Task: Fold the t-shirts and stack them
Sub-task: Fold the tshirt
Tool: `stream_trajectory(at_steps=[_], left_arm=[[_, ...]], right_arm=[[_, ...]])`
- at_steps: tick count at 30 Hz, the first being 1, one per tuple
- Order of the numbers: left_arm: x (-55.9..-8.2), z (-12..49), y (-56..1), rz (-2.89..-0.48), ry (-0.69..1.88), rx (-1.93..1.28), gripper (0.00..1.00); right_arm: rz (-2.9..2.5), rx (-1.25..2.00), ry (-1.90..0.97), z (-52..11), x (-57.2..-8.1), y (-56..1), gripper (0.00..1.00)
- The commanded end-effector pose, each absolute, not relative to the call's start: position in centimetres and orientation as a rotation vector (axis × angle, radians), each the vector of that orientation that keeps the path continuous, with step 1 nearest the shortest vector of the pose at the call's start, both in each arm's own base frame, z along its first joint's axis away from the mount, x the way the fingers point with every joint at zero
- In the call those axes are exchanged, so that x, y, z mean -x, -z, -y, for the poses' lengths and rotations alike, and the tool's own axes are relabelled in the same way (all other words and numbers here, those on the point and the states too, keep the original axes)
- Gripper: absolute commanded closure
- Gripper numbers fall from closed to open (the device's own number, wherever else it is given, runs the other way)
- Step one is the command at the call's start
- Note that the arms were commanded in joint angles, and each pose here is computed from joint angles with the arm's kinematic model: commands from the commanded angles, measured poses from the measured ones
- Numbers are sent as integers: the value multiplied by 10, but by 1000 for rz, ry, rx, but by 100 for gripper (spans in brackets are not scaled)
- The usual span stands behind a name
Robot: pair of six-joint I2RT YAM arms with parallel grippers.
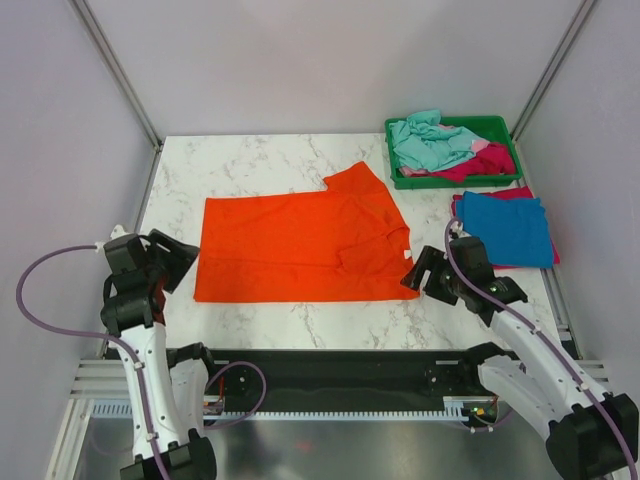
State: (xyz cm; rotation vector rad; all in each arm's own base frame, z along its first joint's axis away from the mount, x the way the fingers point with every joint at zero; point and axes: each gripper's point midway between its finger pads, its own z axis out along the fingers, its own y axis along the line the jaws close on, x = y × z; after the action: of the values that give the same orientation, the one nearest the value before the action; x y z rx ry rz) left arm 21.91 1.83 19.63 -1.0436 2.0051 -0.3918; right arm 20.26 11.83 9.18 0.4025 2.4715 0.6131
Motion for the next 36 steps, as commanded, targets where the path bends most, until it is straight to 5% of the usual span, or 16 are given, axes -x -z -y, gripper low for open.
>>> stream_trajectory(at_steps=[1,10,22,29,36], left_arm=[[-227,-11,-219,-2035,416,818,35],[-250,-1,-201,-2126,385,614,37],[-263,23,-165,-2240,480,539,43],[-261,26,-164,-2241,472,531,44],[-263,26,-159,-2265,473,540,45]], right_arm=[[-2405,-372,-589,-120,-230,-124,18],[-2277,-138,-406,-154,-387,-206,8],[-2194,-44,-182,-201,-605,-150,7],[-2183,-77,-154,-211,-646,-82,7],[-2219,-79,-160,-215,-641,-48,23]])
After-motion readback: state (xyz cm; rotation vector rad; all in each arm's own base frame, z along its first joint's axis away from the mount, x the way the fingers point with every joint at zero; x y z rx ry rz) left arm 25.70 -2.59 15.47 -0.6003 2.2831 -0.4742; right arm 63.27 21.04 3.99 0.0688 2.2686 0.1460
